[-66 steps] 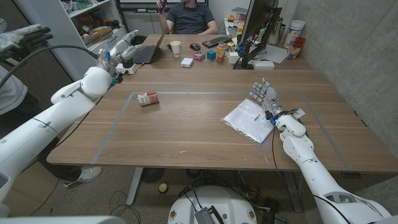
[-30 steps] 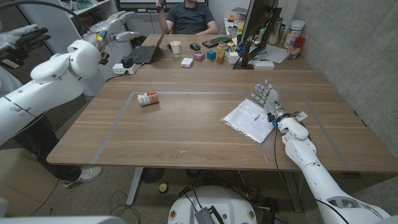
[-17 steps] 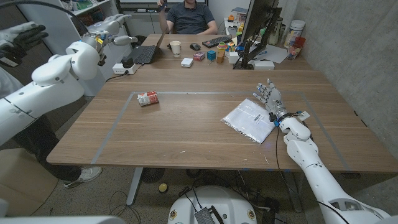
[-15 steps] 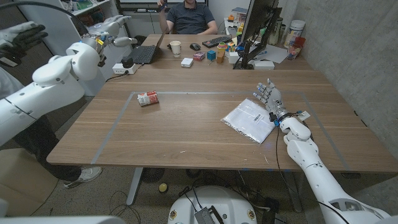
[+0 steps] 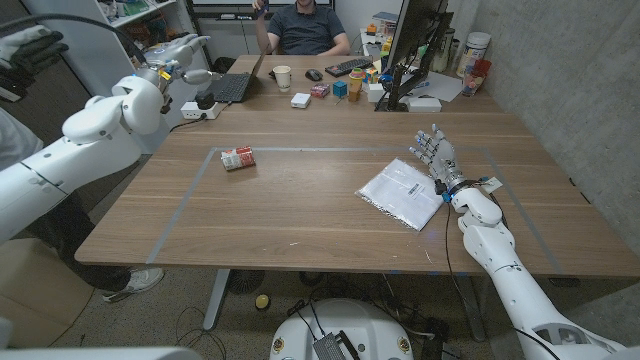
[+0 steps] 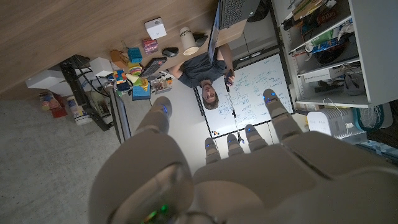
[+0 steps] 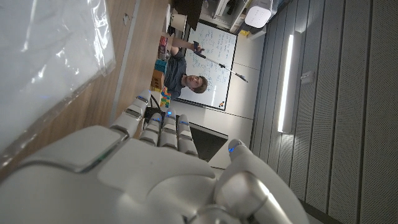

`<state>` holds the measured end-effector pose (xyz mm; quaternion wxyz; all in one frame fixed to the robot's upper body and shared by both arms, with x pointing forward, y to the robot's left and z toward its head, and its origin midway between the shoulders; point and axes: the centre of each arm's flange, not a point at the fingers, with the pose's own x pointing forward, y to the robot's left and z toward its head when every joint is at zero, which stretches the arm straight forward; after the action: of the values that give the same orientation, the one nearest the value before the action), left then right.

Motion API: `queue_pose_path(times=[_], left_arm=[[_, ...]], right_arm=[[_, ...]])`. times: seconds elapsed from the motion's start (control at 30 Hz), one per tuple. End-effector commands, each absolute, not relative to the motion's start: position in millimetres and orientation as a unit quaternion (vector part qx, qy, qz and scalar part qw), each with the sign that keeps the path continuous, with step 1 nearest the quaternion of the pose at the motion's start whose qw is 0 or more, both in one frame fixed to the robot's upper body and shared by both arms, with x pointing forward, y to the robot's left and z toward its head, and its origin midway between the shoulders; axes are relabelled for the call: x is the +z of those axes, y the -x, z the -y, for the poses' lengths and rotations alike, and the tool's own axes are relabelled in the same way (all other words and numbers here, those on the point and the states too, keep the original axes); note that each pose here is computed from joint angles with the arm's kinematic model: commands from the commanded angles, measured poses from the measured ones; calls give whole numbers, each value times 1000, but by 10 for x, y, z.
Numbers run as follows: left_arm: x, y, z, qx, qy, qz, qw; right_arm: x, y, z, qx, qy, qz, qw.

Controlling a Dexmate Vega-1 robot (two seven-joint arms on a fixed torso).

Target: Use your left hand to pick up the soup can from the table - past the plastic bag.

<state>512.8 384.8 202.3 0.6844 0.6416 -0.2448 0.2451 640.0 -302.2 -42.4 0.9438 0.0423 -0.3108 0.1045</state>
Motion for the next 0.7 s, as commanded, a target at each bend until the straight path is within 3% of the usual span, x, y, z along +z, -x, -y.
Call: queue_pose_path(times=[0.03,0.7], left_arm=[[1950,-5312,-3870,234,-644,237,689],[1834,-5549,-3705,205,-690,199,665]], right_arm=[[-343,-6331,2977,103,-26,323,940],[-256,-6291,2897,124,11,326,937]])
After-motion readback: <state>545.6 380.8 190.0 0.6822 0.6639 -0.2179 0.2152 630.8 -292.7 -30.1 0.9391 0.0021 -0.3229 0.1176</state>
